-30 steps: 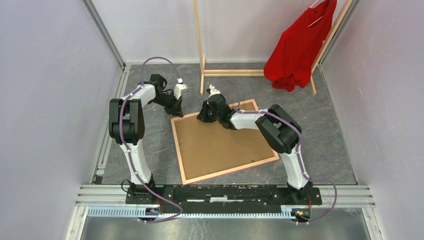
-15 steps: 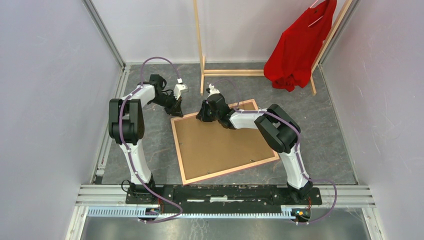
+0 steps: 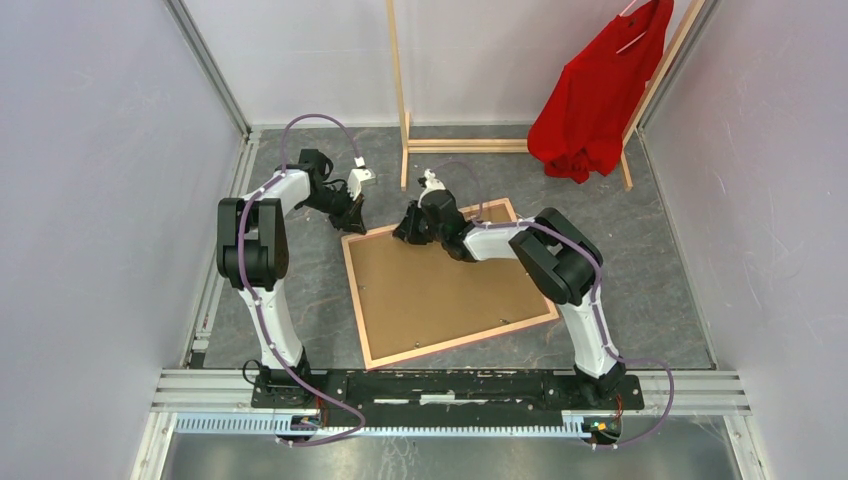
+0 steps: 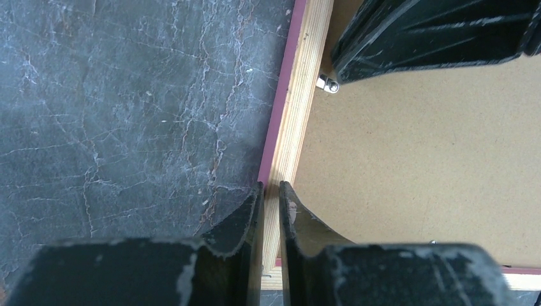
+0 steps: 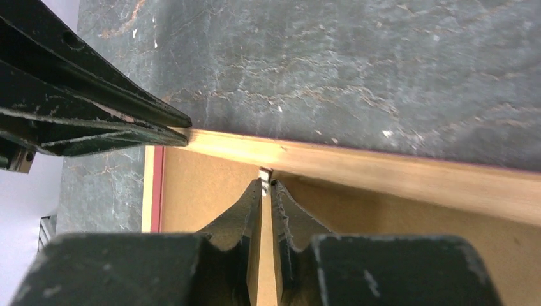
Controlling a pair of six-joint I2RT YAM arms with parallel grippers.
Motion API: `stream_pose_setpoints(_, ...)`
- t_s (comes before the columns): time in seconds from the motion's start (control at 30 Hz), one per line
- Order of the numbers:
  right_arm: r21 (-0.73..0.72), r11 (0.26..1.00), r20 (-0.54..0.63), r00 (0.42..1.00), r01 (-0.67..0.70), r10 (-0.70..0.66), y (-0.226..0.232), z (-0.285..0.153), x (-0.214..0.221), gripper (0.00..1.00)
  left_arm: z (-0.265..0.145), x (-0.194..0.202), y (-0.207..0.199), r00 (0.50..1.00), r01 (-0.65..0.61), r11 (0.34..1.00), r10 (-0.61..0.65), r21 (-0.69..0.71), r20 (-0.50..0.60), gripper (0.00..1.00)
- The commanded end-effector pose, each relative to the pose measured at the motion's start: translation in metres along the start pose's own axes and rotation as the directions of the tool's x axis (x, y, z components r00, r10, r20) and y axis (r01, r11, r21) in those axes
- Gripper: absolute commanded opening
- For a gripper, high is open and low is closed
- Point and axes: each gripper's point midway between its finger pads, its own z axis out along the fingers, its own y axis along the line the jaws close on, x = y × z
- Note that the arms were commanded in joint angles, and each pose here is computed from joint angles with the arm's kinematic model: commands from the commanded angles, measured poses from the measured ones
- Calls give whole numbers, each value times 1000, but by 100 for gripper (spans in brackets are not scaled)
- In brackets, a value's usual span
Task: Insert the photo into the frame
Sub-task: Install the photo frame at the center of the board.
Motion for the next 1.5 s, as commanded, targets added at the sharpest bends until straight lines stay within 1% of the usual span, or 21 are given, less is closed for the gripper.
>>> stream_pose_setpoints(0.0, -35, 999, 81, 997, -14, 17, 3, -23, -24, 17, -4, 22, -6, 996, -23, 1000, 22, -6, -89, 19)
stream_pose_setpoints(0.17, -21, 1000, 83, 997, -9, 11, -5, -32, -26, 18, -16, 0, 1, 998, -33, 999, 31, -40, -45, 20)
stream_pose_setpoints(0.33, 1, 1000, 98, 995, 9, -9, -15, -49, -35, 21, -19, -10, 4, 1000, -13, 999, 12, -51, -25, 22)
stream_pose_setpoints(0.37, 11, 1000, 114, 993, 14, -16, -19, -58, -42, 25, -20, -12, 5, 1000, -6, 998, 5, -55, -20, 23)
stream_pose_setpoints(0.43, 66, 998, 133, 991, 22, -31, -38, -77, -49, 39, -19, -15, 8, 1000, 0, 998, -1, -68, -9, 25)
stream_pose_setpoints(0.47, 98, 995, 142, 989, 30, -44, -48, -88, -53, 45, -20, -16, 9, 1000, 4, 997, -4, -73, -8, 28)
stream_pose_setpoints(0.5, 133, 991, 156, 986, 30, -51, -57, -99, -59, 48, -19, -15, 10, 1000, 4, 997, -5, -76, -10, 33)
stream_pose_setpoints(0.53, 157, 987, 162, 985, 30, -55, -67, -108, -61, 51, -19, -14, 10, 1000, 3, 997, -4, -79, -13, 39)
stream_pose_setpoints(0.57, 177, 984, 171, 984, 26, -57, -77, -118, -65, 52, -19, -11, 11, 1000, 2, 996, -4, -87, -23, 48)
stream_pose_setpoints(0.6, 196, 980, 183, 982, 17, -54, -88, -127, -69, 52, -19, -9, 13, 999, 0, 996, -3, -94, -32, 52)
stream_pose_setpoints(0.67, 234, 972, 190, 980, 15, -60, -106, -139, -74, 52, -19, -6, 15, 999, -2, 994, -3, -111, -45, 56)
stream_pose_setpoints(0.73, 270, 963, 183, 980, 24, -75, -121, -145, -78, 52, -17, -4, 19, 998, 4, 993, -11, -118, -54, 58)
stream_pose_setpoints(0.8, 297, 954, 175, 981, 28, -83, -134, -147, -81, 52, -15, -1, 21, 998, 17, 993, -24, -115, -66, 57)
stream_pose_setpoints(0.87, 311, 950, 171, 982, 26, -83, -142, -146, -83, 51, -12, 2, 22, 996, 21, 993, -30, -114, -79, 54)
stream_pose_setpoints(0.93, 306, 951, 160, 984, 28, -81, -144, -142, -82, 51, -9, 7, 23, 995, 26, 993, -37, -113, -92, 46)
stream_pose_setpoints(1.0, 303, 952, 152, 985, 27, -77, -146, -136, -81, 51, -8, 9, 23, 995, 30, 993, -41, -112, -96, 35)
stream_pose_setpoints(1.03, 298, 954, 151, 986, 21, -69, -146, -133, -80, 50, -7, 10, 23, 994, 32, 994, -43, -109, -98, 30)
stream_pose_setpoints(1.1, 290, 957, 146, 988, 11, -56, -148, -126, -78, 45, -7, 11, 22, 994, 33, 994, -44, -106, -100, 24)
stream_pose_setpoints(1.13, 283, 959, 148, 988, 4, -48, -147, -124, -79, 43, -6, 12, 22, 994, 34, 994, -44, -106, -102, 23)
stream_pose_setpoints(1.23, 268, 963, 149, 988, -16, -25, -147, -116, -79, 41, -5, 13, 23, 994, 33, 994, -44, -108, -102, 22)
stream_pose_setpoints(1.47, 275, 961, 154, 988, -38, -5, -152, -103, -82, 41, 0, 22, 18, 993, 30, 995, -41, -98, -115, 21)
